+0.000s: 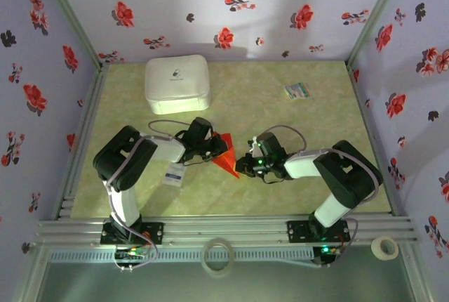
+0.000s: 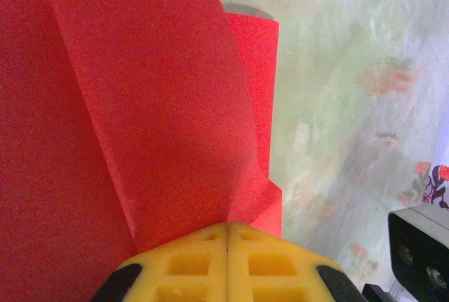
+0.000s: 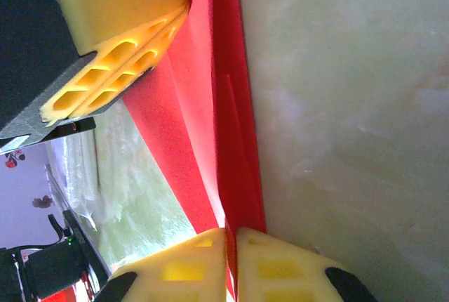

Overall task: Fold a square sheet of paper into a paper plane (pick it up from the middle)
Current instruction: Fourth fold the wing at the center of the table.

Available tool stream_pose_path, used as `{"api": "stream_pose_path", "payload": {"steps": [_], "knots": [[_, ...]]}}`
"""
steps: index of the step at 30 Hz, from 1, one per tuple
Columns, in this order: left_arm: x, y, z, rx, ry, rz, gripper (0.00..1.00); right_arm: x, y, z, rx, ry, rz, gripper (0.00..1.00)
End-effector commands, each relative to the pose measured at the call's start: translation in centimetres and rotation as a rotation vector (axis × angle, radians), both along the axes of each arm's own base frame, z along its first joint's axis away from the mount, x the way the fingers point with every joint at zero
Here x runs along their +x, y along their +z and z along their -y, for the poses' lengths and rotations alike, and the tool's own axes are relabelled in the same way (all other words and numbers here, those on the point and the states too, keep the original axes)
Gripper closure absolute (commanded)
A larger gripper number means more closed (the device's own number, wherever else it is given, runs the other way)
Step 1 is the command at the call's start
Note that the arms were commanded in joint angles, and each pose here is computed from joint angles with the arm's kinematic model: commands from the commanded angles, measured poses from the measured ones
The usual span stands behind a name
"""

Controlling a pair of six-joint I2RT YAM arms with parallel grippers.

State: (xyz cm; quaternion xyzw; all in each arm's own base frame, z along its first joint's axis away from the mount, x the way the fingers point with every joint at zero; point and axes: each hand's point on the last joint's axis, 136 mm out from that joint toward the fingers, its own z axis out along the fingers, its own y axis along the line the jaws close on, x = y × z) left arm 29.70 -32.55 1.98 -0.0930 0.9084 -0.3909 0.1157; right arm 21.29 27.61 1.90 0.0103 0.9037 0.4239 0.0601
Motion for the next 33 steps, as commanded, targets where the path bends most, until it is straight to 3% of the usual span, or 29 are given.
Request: {"api": "stream_pose_path", "payload": {"steps": [1,8,17,23,33], "knots": [[-0.6,-2.7,-1.9,0.08,0.037,-0.055,0.94,-3.1,-2.9,1.9,-0.105,0.019,-0.115,0.89],[-0.7,-2.7,-1.9,0.08,0.036,-0.056,0.94,-3.5,-2.6,1.9,-0.097,0.016,-0.125,0.84],[-0.7,-2.8,-2.0,0.077,0.039,-0.055,0.94,-4.3,-3.8,2.5,-0.128,0.007,-0.156,0.94],[-0.7,-2.7,-2.0,0.076,0.038,-0.053,0.94,-4.5,-3.3,2.6,-0.116,0.003,-0.152,0.87],[-0.7,-2.8,-2.0,0.075,0.041,-0.056,0.95,-5.1,-4.2,3.5,-0.182,-0.004,-0.163,0.91]]}}
